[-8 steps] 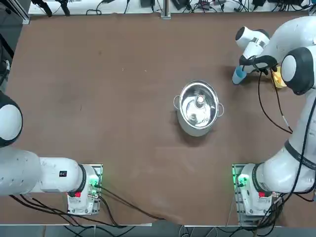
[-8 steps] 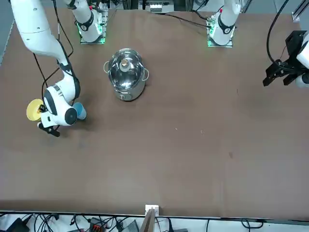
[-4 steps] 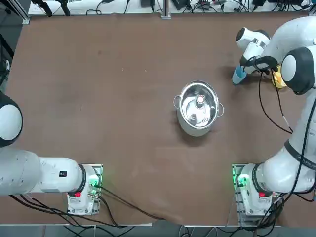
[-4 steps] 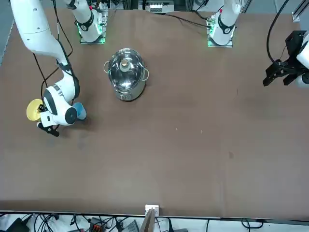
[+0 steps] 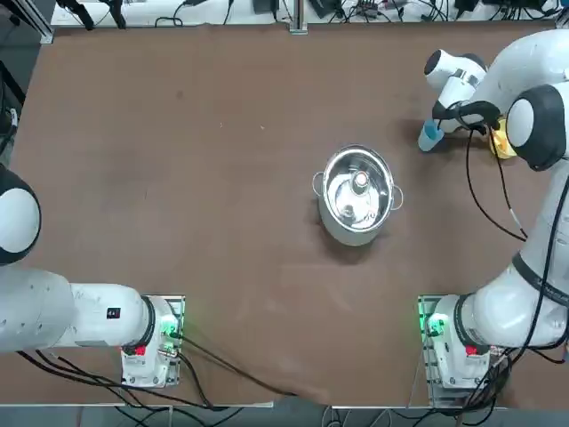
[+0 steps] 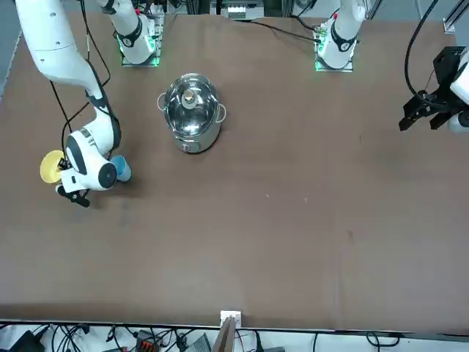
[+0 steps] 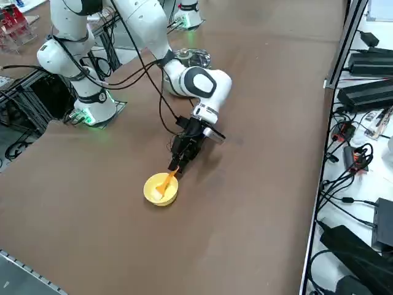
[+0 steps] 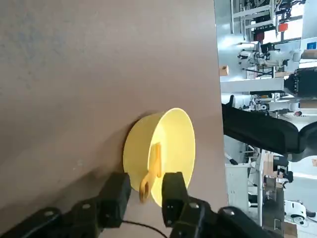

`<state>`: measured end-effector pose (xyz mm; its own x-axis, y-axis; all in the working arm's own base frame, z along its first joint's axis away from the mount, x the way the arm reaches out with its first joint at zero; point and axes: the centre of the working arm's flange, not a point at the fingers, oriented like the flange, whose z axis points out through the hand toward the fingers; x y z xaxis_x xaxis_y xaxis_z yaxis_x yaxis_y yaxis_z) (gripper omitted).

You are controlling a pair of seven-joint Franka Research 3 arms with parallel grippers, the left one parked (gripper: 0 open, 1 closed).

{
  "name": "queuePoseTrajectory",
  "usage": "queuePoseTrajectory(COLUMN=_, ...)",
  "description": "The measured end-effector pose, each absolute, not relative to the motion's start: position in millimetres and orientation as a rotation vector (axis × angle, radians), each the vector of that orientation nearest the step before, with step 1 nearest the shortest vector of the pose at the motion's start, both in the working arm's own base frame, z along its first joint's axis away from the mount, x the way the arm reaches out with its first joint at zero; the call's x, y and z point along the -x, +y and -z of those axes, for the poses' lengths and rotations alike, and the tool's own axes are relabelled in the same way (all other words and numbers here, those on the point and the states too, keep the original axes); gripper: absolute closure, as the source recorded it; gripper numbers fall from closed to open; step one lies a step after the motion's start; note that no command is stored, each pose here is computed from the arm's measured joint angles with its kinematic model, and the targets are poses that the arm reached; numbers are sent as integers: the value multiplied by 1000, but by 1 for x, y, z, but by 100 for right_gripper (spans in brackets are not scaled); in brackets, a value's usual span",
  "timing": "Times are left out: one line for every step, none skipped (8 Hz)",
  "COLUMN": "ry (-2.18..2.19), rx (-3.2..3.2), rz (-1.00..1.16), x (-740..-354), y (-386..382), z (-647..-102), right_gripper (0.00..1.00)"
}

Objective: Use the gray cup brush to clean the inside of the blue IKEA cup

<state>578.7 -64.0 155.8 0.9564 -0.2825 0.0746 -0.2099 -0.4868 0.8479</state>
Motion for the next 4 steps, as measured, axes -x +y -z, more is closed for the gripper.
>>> queuePoseTrajectory(ry=-348, rx=-2096, rz=92, x=-578, y=-64, z=-155, right_gripper=63)
queuePoseTrajectory(ry=-349, rx=-2095, rz=93, x=-578, y=-65, z=-155, right_gripper=64)
queuePoseTrajectory(ry=-349, rx=-2095, rz=93, x=-578, y=-65, z=-155, right_gripper=67)
queuePoseTrajectory(ry=-349, rx=-2095, rz=93, x=-578, y=-65, z=-155, right_gripper=70)
